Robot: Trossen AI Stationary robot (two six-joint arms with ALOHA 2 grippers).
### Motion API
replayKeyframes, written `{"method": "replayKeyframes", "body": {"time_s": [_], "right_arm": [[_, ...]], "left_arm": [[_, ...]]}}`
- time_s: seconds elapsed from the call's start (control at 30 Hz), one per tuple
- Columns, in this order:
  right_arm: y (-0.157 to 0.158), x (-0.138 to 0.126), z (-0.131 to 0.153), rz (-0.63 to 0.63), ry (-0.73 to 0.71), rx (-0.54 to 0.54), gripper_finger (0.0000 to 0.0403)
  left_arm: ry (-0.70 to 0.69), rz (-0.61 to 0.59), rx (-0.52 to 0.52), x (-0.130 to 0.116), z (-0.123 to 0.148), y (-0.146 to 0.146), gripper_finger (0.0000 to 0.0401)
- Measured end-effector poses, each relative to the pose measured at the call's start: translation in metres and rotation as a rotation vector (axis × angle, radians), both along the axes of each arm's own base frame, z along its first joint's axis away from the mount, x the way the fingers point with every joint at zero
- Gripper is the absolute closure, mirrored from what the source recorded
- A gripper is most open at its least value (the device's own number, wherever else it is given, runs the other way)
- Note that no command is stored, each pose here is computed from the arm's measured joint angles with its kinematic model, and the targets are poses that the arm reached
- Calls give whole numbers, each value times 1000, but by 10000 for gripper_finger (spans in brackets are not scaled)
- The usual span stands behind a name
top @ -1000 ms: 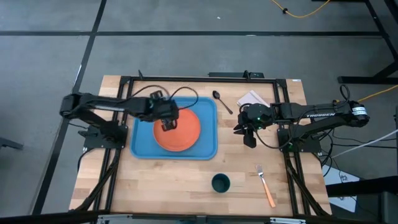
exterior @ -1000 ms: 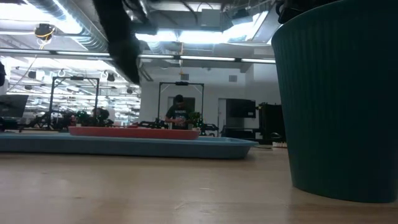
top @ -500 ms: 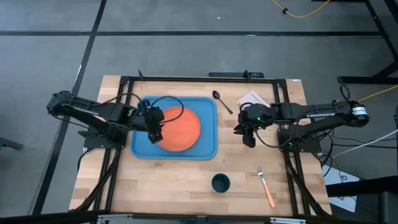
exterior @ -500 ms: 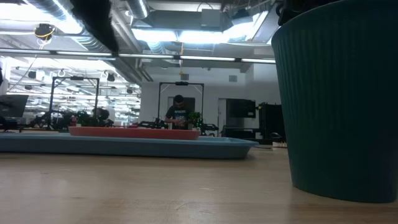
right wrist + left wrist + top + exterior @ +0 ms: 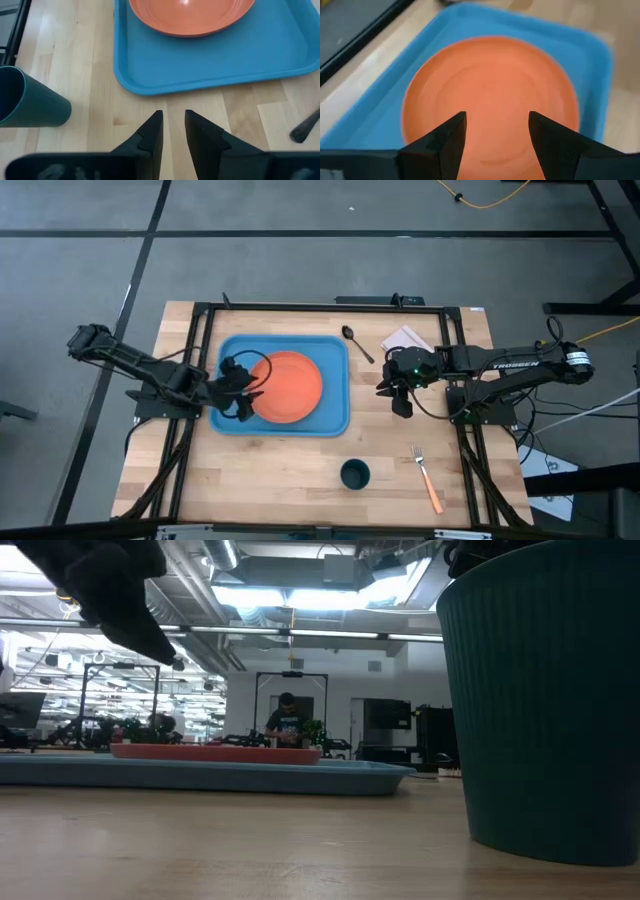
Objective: Pick and place plate/cup/fork/spoon on tray
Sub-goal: Put the black spoon on the blue serving tray at the right of the orange plate
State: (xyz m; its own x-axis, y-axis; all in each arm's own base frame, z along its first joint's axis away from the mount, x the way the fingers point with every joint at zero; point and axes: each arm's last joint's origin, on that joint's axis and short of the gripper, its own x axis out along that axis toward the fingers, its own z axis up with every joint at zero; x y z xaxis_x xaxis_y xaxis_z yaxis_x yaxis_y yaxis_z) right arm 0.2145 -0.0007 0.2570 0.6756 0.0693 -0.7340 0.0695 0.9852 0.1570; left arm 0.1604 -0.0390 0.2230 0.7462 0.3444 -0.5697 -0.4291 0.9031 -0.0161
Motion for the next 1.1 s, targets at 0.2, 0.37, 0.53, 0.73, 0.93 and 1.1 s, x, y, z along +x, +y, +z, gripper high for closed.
{"method": "replayKeyframes", "body": {"time_s": [0.2,0.37,0.53,0.73,0.93,1.1], "right_arm": [[0,0,0,0,-3,0,317],[0,0,0,0,-6,0,317],[0,1,1,0,-10,0,317],[0,1,1,0,-10,0,317],[0,1,1,0,-9,0,317],[0,1,1,0,-9,0,317]], "left_arm": [[-157,-137,22,-18,-19,6,193],[-283,-188,1,-35,-39,14,193],[-393,-219,37,-46,-44,21,193],[-455,-226,57,-54,-48,28,193],[-487,-231,15,-57,-59,32,193],[-511,-242,-5,-58,-59,36,193]]}}
